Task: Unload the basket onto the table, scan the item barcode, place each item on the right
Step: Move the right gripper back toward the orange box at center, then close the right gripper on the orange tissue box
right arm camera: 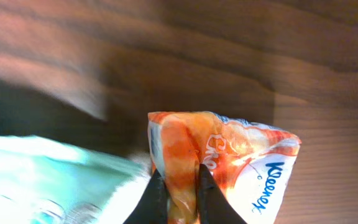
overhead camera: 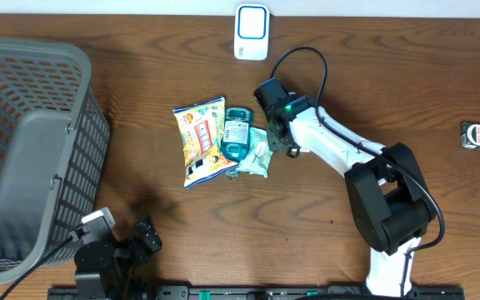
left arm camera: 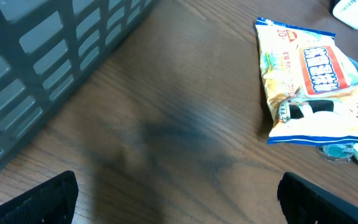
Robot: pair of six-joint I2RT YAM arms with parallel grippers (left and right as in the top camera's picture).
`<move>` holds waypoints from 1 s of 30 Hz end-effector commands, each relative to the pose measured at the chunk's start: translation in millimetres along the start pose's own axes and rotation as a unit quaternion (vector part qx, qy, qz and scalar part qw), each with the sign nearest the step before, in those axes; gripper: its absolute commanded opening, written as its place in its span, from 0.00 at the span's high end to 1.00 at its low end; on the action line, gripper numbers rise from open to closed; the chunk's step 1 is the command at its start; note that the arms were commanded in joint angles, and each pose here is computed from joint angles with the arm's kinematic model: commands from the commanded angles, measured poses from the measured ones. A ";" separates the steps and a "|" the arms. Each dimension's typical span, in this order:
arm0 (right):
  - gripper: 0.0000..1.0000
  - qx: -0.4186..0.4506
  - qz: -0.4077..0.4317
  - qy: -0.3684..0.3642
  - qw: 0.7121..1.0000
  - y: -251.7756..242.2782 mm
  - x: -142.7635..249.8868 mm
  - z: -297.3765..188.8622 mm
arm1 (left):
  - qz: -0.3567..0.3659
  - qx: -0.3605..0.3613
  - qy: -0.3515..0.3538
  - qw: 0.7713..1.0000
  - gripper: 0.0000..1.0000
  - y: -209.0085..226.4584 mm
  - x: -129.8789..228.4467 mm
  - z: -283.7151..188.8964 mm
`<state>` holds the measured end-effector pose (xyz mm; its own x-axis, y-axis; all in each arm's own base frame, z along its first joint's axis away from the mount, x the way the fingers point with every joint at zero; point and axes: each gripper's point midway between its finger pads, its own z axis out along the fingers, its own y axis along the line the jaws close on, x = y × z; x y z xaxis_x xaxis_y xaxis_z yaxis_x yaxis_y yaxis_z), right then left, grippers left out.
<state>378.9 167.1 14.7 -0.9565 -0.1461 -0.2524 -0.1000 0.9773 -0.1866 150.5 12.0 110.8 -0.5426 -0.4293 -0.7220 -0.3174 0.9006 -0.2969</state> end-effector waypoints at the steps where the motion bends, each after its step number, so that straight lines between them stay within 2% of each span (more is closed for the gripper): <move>1: 0.98 0.054 -0.061 -0.010 0.997 -25.2 -1.8 -13.9 | -0.003 0.003 0.002 1.000 0.02 -1.1 0.5 -2.4; 5: 0.93 0.099 -0.149 -0.015 0.984 -44.7 -3.2 -36.7 | -0.003 0.003 0.002 1.000 0.02 -1.1 0.5 -2.4; 7: 0.86 0.107 -0.162 -0.011 0.981 -49.9 0.3 -46.1 | -0.003 0.003 0.002 1.000 0.02 -1.1 0.5 -2.4; 9: 0.64 0.100 -0.142 -0.012 0.985 -51.1 3.1 -54.5 | -0.003 0.003 0.002 1.000 0.02 -1.1 0.5 -2.4; 11: 0.23 0.089 -0.099 -0.020 0.991 -51.4 4.4 -64.4 | -0.003 0.003 0.002 1.000 0.02 -1.1 0.5 -2.4; 12: 0.18 0.085 -0.073 -0.025 0.993 -51.9 3.9 -68.5 | -0.003 0.003 0.002 1.000 0.02 -1.1 0.5 -2.4; 13: 0.18 0.082 -0.041 -0.029 0.995 -53.8 3.5 -71.5 | -0.003 0.003 0.002 1.000 0.02 -1.1 0.5 -2.4; 15: 0.32 0.064 0.025 -0.027 0.997 -54.7 6.0 -74.8 | -0.003 0.003 0.002 1.000 0.02 -1.1 0.5 -2.4; 19: 0.75 0.021 0.162 0.038 0.986 -52.9 29.8 -69.7 | -0.003 0.004 0.003 1.000 0.02 -1.1 0.6 -2.4; 21: 0.89 0.033 0.220 0.067 0.973 -60.6 44.0 -66.6 | -0.003 0.004 0.003 1.000 0.02 -1.1 0.6 -2.4; 23: 0.93 0.054 0.260 0.081 0.961 -68.4 55.5 -61.7 | -0.003 0.003 0.002 1.000 0.02 -1.1 0.5 -2.4; 30: 0.90 0.056 0.296 0.055 0.952 -75.8 65.9 -17.4 | -0.003 0.003 0.002 1.000 0.02 -1.1 0.5 -2.4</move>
<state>321.6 99.2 44.7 -0.9017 0.3687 -0.2259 0.4075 0.8993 -0.1586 150.5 12.0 110.8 -0.5424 -0.4296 -0.7219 -0.3176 0.9004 -0.2972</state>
